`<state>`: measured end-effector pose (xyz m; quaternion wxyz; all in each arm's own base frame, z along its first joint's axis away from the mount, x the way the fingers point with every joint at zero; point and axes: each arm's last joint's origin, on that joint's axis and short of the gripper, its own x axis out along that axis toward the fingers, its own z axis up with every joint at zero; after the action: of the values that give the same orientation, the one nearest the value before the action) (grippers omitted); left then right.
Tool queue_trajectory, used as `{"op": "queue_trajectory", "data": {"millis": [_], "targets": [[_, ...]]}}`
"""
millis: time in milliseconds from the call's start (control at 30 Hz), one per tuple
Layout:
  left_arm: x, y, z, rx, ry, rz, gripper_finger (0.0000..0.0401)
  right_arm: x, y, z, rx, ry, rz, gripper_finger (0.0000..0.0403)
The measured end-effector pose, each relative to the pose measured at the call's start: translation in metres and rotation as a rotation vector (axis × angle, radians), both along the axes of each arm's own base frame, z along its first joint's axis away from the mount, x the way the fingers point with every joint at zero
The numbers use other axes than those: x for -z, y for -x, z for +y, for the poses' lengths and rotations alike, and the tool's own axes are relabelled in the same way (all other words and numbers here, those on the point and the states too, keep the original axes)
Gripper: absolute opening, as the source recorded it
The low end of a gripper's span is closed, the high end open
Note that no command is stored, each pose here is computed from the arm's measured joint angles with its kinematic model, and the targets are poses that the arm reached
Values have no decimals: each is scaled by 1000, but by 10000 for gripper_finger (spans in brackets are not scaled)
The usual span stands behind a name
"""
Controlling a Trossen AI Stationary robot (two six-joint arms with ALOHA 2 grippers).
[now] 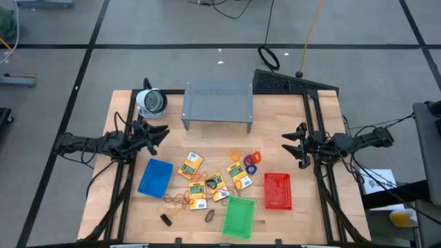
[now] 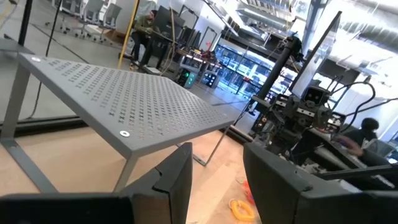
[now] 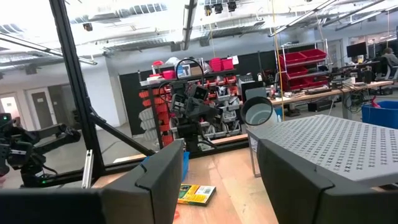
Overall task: Pick & Place Office Desk Supplies
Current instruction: Put the orange spring keychain into the red bin
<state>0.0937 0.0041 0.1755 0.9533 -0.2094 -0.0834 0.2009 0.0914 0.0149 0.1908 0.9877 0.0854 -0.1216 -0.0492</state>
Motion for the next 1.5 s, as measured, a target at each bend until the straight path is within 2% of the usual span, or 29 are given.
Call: {"op": "queue_trajectory", "data": {"millis": [167, 300, 400, 567, 667, 833, 967, 1300, 1500], "targets": [[0, 0, 0, -4, -48, 22, 152, 0, 0, 0, 0, 0, 0, 196], [0, 0, 0, 12, -39, 17, 152, -1, 0, 0, 1, -13, -9, 196], [0, -1, -2, 69, -74, 27, 152, -4, 1, 0, -1, -28, -41, 196], [-4, -2, -6, 198, -172, 15, 152, -7, 0, 0, 20, 44, -65, 196], [-8, -1, -6, 208, -222, -13, 152, -7, -2, 1, 25, 73, -43, 196], [-19, 2, -6, 203, -258, -15, 152, -2, -14, 4, 21, 159, 119, 196], [-25, 4, -6, 204, -258, 3, 152, -27, -27, 8, 23, 218, 190, 196], [-25, 4, -6, 205, -243, 4, 152, -77, -77, 22, -7, 381, 531, 196], [-25, 4, -5, 189, -223, 0, 152, -101, -97, 28, -80, 384, 750, 196]]}}
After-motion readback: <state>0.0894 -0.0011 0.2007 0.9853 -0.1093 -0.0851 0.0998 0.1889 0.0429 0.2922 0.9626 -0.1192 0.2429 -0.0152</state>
